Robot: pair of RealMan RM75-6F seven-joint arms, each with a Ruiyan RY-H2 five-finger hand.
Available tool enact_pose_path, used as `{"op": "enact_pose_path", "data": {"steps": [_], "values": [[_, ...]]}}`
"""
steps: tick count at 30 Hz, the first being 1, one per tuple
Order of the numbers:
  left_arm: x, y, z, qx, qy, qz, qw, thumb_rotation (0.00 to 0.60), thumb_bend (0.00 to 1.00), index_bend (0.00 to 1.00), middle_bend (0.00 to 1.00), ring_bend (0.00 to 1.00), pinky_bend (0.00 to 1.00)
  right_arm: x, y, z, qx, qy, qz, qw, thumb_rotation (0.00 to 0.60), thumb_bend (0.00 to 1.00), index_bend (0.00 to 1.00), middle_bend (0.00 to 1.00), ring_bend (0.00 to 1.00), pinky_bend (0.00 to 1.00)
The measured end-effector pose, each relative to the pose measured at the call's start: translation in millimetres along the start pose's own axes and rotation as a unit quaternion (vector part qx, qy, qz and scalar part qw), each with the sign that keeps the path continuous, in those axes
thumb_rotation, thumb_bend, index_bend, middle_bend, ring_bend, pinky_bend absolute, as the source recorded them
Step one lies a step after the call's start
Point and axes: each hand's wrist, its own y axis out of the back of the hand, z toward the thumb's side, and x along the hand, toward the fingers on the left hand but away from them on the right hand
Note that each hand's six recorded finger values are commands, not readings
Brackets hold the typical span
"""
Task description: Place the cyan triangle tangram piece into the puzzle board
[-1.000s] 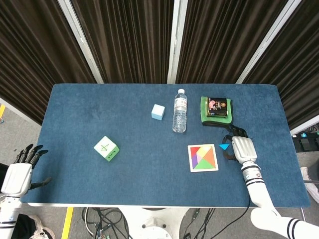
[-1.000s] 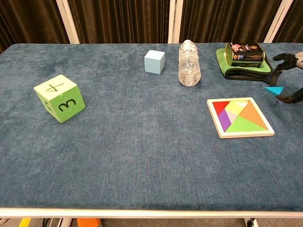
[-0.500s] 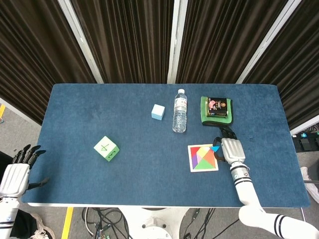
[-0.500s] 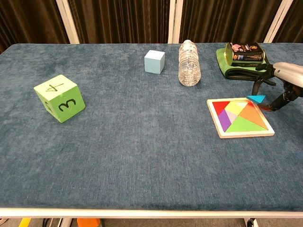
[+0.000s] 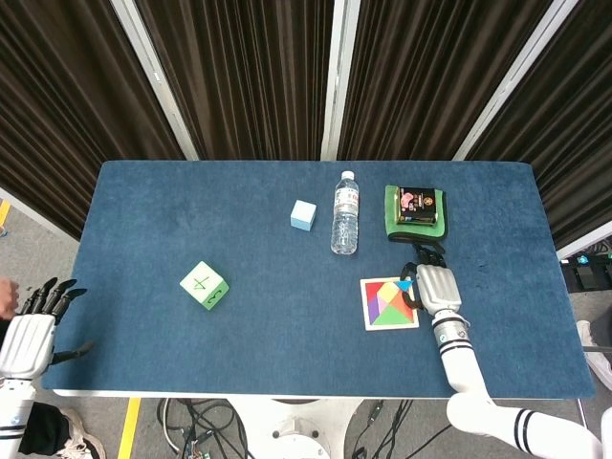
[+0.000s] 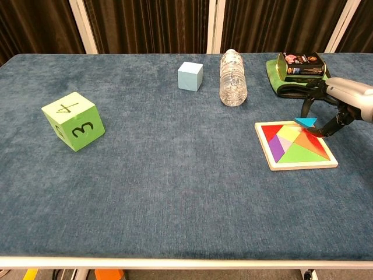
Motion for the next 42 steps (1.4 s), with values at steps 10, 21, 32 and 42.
{"op": "enact_pose_path", "data": {"steps": [10, 21, 32, 42], "values": [[-0.8, -0.5, -3.4, -0.003, 0.003, -0.001, 1.0, 0.6, 0.0, 0.22, 0.12, 0.01, 0.13, -2.0, -1.7, 3.3, 0.003, -0.005, 0.004, 1.0, 0.6, 0.28, 0.52, 0.01, 0.0, 0.0], [-1.5, 0.6, -1.8, -0.013, -0.001, -0.002, 0.9999, 0.6, 0.0, 0.22, 0.12, 0.01, 0.13, -2.0, -4.5, 5.9, 0.007, -0.005, 0.007, 0.9999, 0.6, 0.28, 0.52, 0.01, 0.0, 0.0], [-1.7, 0.1, -2.2, -0.014, 0.0, -0.004, 0.9999, 0.6, 0.0, 0.22, 0.12, 0.01, 0.13, -4.7, -2.5, 4.3, 0.001, -0.01, 0.005, 0.9999, 0.6, 0.28, 0.52, 0.01, 0.0, 0.0], [-2.0, 0.2, -3.1, -0.013, 0.001, -0.004, 0.9999, 0.6, 0.0, 0.22, 0.12, 0.01, 0.13, -6.2, -5.5, 8.1, 0.003, -0.006, 0.009, 0.9999, 0.6, 0.28, 0.52, 0.01, 0.0, 0.0]]}}
